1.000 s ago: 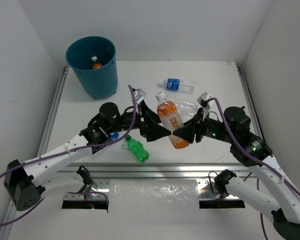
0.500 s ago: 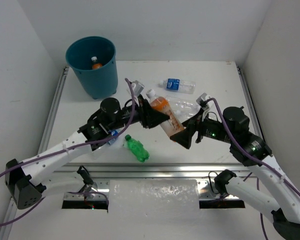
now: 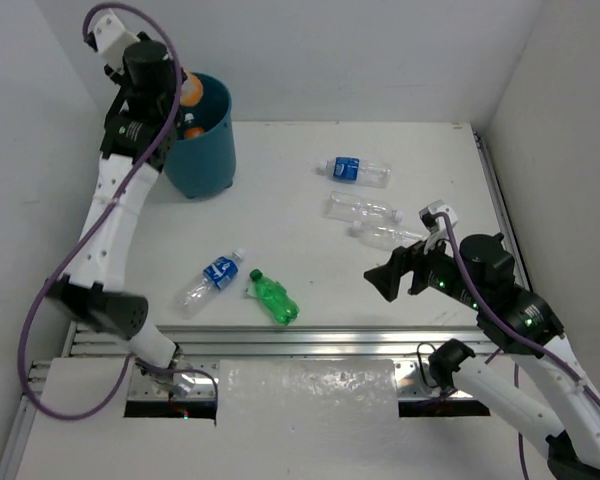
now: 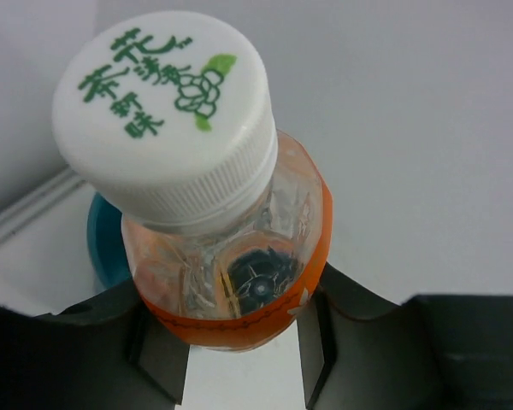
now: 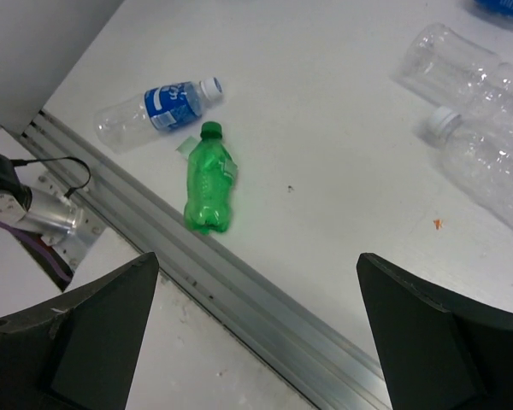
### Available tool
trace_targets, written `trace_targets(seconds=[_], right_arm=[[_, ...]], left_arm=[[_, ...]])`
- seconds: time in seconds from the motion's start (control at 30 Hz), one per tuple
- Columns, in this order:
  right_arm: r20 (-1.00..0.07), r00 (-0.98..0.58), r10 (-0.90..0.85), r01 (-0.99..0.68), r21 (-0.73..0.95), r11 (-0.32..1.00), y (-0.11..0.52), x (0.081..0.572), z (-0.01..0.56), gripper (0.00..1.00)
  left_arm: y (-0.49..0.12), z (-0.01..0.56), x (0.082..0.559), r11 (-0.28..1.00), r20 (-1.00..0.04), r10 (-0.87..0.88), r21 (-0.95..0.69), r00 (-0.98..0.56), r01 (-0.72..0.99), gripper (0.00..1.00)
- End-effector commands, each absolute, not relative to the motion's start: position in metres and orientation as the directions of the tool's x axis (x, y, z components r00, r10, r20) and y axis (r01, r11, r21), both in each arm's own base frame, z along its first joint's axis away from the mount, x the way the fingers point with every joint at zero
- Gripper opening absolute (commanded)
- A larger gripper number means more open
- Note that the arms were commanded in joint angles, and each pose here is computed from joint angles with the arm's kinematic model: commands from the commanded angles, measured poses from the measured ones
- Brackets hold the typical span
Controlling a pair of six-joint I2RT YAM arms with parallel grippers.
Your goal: Put the plastic bottles in the bin
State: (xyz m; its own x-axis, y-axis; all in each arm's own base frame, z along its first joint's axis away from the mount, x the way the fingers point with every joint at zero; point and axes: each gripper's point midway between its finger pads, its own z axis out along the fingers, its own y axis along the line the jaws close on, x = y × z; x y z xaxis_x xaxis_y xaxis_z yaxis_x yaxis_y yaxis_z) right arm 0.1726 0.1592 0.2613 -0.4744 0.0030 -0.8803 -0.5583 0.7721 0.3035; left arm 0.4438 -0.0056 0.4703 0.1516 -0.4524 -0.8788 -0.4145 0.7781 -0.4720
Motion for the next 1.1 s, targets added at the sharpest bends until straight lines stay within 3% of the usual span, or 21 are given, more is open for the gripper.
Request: trace_targets(seconds=[0.0,0.07,0.1,0.17,0.2,0.43,0.47,0.6,0.67,0.73,0.87,0.9,1.07], right_arm=[[-0.884,-0.468,-0.005,-0.584,0.306,0.752,0.161,0.166,0.262,0.99],[-0.881,-0.472,-0.012,-0.597,0.310,0.740,0.162,0.162,0.261,0.99],[-0.877,-0.481,-0.021,-0.600,0.311,0.737,0.162,0.160,0.259,0.99],[-0.877,-0.479,-0.032,-0.605,0.303,0.737,0.162,0.159,0.258,0.99],[-0.874,-0.485,-0.041,-0.604,0.300,0.738,0.162,0.160,0.255,0.99],[-0.835,-0.546,-0.069,-0.616,0.344,0.709,0.181,0.169,0.231,0.99],[-0.834,-0.546,-0.074,-0.662,0.376,0.649,0.195,0.166,0.234,0.99],[-0.696,-0.680,-0.231,-0.675,0.472,0.567,0.250,0.166,0.187,0.99],[-0.728,-0.635,-0.257,-0.684,0.377,0.625,0.270,0.188,0.184,0.99],[-0.671,-0.650,-0.358,-0.699,0.342,0.628,0.297,0.187,0.156,0.99],[-0.654,-0.635,-0.413,-0.683,0.224,0.696,0.329,0.216,0.132,0.99],[-0.596,-0.652,-0.469,-0.685,0.196,0.702,0.333,0.214,0.106,0.99],[-0.526,-0.657,-0.540,-0.705,0.174,0.688,0.363,0.215,0.071,0.99]], left_arm=[[0.035,0.449,0.486,0.737,-0.946,-0.302,-0.308,0.113,-0.601,0.09],[0.040,0.437,0.520,0.749,-0.958,-0.276,-0.264,0.076,-0.607,0.24],[0.049,0.432,0.526,0.744,-0.961,-0.273,-0.245,0.053,-0.622,0.49],[0.047,0.428,0.542,0.751,-0.963,-0.266,-0.229,0.033,-0.620,0.77],[0.046,0.426,0.542,0.753,-0.964,-0.267,-0.221,0.019,-0.620,0.99],[0.037,0.472,0.508,0.818,-0.963,-0.257,-0.259,0.077,-0.513,1.00],[0.035,0.474,0.500,0.825,-0.964,-0.259,-0.255,0.064,-0.505,1.00],[0.025,0.447,0.433,0.833,-0.936,-0.350,-0.294,-0.034,-0.469,1.00],[0.020,0.434,0.404,0.838,-0.921,-0.386,-0.324,-0.058,-0.440,1.00],[0.011,0.416,0.364,0.850,-0.905,-0.420,-0.365,-0.071,-0.380,1.00],[0.013,0.378,0.298,0.846,-0.892,-0.448,-0.399,-0.066,-0.354,1.00],[0.015,0.373,0.291,0.841,-0.890,-0.452,-0.404,-0.058,-0.359,1.00],[0.018,0.345,0.272,0.863,-0.904,-0.415,-0.353,-0.108,-0.362,1.00]])
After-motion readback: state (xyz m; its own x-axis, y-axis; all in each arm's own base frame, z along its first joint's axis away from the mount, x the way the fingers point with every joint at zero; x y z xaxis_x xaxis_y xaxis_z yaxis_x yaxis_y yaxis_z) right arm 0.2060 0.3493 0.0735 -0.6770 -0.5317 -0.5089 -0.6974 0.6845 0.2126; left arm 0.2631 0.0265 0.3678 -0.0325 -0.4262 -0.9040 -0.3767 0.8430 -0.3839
